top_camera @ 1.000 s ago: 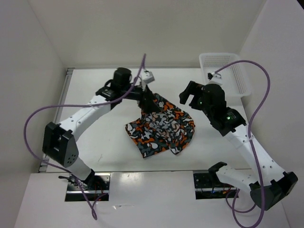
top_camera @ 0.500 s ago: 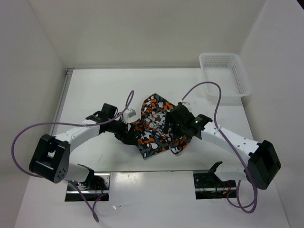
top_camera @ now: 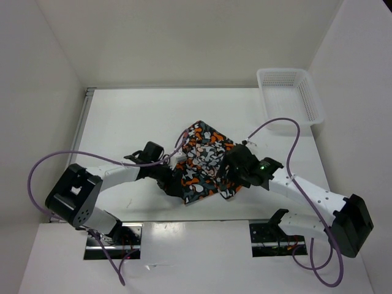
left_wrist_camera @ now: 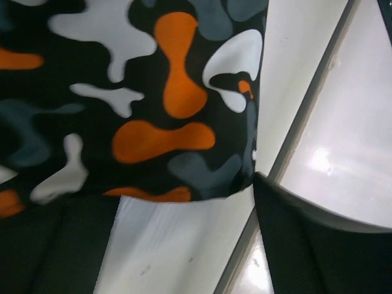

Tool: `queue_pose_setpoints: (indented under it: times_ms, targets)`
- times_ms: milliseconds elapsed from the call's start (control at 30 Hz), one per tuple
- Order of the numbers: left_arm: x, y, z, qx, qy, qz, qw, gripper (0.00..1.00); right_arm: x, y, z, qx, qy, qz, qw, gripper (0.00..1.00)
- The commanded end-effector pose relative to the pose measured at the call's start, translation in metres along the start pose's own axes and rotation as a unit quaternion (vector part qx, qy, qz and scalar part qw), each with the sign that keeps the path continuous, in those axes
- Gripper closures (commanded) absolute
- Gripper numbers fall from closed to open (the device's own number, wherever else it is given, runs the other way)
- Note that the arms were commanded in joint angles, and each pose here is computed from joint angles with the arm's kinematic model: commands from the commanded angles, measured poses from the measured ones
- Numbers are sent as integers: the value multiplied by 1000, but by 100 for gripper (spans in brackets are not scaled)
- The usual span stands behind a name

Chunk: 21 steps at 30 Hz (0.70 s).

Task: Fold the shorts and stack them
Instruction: Flatten the shorts out

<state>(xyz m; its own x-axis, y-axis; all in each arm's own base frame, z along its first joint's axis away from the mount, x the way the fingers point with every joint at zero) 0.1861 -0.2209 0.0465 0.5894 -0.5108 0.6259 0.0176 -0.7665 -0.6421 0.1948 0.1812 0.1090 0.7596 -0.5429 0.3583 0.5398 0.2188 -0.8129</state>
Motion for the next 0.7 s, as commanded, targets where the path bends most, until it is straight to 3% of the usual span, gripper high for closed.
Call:
queue_pose_setpoints:
  times_ms: [0,67,100,167,200,233,300,433,533,567,633,667]
  targets:
    - [26,9,-5,-24,46,-32,998,18,-8,9,-10,-24,4,-1,1000,13]
    - [26,8,1,-4,44,-27,999,35,-7,15,-5,-13,7,-5,1000,19]
    - [33,6,3,5,43,-24,999,60,-6,20,-5,-19,6,-10,1000,30]
    - [41,1,7,23,46,-24,998,85,2,23,6,-7,5,-26,1000,46]
    - [45,-1,9,29,47,-24,998,93,9,22,14,-5,2,-39,999,65]
    - [53,-9,16,39,37,-30,998,100,11,29,16,-18,-6,-41,999,75]
    - [64,-24,20,52,31,-43,997,100,24,26,42,-1,-18,-53,998,100]
    - [109,-77,49,113,16,-95,989,100,55,7,103,63,-82,-80,991,100]
    - [166,-149,75,164,26,-176,970,100,121,-27,166,154,-100,-108,977,100]
    - [178,-165,85,172,28,-194,965,100,168,-51,190,192,-83,-145,967,100]
    - [218,-234,97,216,56,-255,941,100,206,-86,215,243,-80,-171,951,100]
    - [227,-254,100,227,65,-271,933,100,243,-128,232,281,-72,-220,931,100]
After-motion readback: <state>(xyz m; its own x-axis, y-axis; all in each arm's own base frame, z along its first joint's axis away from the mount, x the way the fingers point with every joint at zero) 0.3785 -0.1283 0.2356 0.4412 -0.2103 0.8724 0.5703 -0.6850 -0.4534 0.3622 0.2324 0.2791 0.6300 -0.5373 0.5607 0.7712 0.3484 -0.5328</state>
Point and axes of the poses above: each gripper's point midway between its finger pads, its own y axis out along the fingers, its own z axis along the line the jaws close on, x = y × z, the point moved 1 cm from there along -y, back along the fingers, and after that the axes turned 10 degrees about y, right-handed, at the moved point
